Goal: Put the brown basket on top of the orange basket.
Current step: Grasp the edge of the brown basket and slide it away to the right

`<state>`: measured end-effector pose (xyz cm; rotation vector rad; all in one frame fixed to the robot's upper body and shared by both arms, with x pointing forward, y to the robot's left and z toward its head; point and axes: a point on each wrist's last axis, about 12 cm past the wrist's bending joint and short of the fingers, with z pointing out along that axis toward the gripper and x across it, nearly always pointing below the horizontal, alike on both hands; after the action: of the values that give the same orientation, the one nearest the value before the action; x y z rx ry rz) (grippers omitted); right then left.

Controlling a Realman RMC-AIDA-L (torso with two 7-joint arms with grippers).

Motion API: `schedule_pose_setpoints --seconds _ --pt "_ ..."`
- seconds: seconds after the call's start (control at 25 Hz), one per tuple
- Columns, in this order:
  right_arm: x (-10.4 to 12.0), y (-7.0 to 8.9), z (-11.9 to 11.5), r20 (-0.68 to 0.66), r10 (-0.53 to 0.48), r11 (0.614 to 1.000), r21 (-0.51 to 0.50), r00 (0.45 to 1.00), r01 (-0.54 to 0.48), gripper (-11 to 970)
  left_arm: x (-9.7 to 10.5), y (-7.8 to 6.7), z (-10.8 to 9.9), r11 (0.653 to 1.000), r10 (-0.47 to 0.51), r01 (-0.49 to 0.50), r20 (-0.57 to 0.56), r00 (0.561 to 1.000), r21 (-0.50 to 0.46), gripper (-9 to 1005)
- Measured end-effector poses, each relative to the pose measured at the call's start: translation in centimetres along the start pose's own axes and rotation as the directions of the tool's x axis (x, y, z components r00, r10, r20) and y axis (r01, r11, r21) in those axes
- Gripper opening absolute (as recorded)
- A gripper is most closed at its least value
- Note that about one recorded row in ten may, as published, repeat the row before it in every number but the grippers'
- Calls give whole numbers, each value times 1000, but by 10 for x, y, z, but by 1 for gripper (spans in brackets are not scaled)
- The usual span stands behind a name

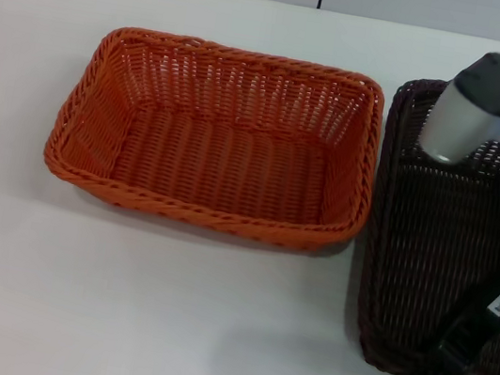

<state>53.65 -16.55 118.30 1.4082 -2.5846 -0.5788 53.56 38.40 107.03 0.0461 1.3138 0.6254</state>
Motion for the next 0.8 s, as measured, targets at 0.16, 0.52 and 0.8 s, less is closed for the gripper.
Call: schedule_pose_setpoints --seconds 0.16,0.52,0.8 --pt "-2 -4 8 -15 14 1000 15 1000 -14 586 -2 -3 2 1000 -2 2 7 1000 7 844" --pt "-7 -15 15 -16 48 997 65 999 -46 580 -3 -4 3 1000 -4 4 10 1000 11 844" --pt "-9 -13 11 -29 -13 989 147 999 17 576 -3 -4 3 1000 -4 4 12 1000 11 844"
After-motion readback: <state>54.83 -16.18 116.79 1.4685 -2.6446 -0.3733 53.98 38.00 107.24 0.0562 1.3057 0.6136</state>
